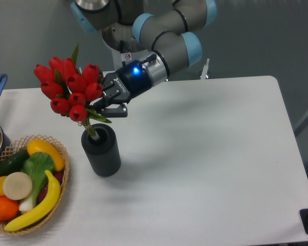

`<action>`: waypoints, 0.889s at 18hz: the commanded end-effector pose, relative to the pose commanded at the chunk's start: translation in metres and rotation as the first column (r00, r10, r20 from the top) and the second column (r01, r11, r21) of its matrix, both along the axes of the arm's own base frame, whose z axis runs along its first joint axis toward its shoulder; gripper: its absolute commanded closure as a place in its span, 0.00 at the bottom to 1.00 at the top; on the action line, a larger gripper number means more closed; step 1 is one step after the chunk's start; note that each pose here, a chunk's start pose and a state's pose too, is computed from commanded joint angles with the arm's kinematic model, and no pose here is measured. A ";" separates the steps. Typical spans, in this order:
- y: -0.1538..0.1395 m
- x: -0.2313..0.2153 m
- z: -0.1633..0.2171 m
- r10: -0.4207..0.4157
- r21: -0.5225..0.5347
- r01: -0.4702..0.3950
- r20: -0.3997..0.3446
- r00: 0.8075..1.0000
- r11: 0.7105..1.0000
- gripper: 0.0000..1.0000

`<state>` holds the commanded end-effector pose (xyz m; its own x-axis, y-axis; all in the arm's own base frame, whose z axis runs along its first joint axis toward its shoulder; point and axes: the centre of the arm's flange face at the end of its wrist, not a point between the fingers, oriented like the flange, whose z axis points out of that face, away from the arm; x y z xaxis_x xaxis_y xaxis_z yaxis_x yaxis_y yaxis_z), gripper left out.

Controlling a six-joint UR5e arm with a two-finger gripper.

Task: Insert the flowers into the vase
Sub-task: 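Lower the tulip stems down into the black vase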

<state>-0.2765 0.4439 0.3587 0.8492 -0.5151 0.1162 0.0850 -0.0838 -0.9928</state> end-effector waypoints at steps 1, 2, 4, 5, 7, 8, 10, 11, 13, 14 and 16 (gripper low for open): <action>0.001 -0.001 -0.006 0.000 -0.002 0.000 0.003 1.000 1.000 0.80; 0.001 -0.002 -0.013 -0.001 -0.003 0.001 0.005 1.000 1.000 0.80; 0.002 -0.003 -0.025 -0.001 -0.007 0.001 0.005 1.000 1.000 0.80; 0.002 -0.004 -0.029 -0.001 -0.010 0.001 0.005 1.000 1.000 0.80; 0.002 -0.005 -0.033 0.001 -0.023 -0.001 0.002 1.000 1.000 0.79; 0.002 -0.006 -0.035 0.004 -0.035 -0.004 -0.002 1.000 0.999 0.79; 0.001 -0.007 -0.038 0.008 -0.047 -0.008 -0.002 1.000 0.999 0.79; 0.000 -0.007 -0.039 0.009 -0.048 -0.009 -0.001 1.000 0.999 0.79; -0.002 -0.007 -0.043 0.012 -0.057 -0.012 0.002 1.000 0.998 0.77; -0.003 -0.009 -0.045 0.016 -0.065 -0.016 0.001 1.000 0.998 0.77; -0.005 -0.011 -0.049 0.023 -0.087 -0.023 -0.005 1.000 0.996 0.77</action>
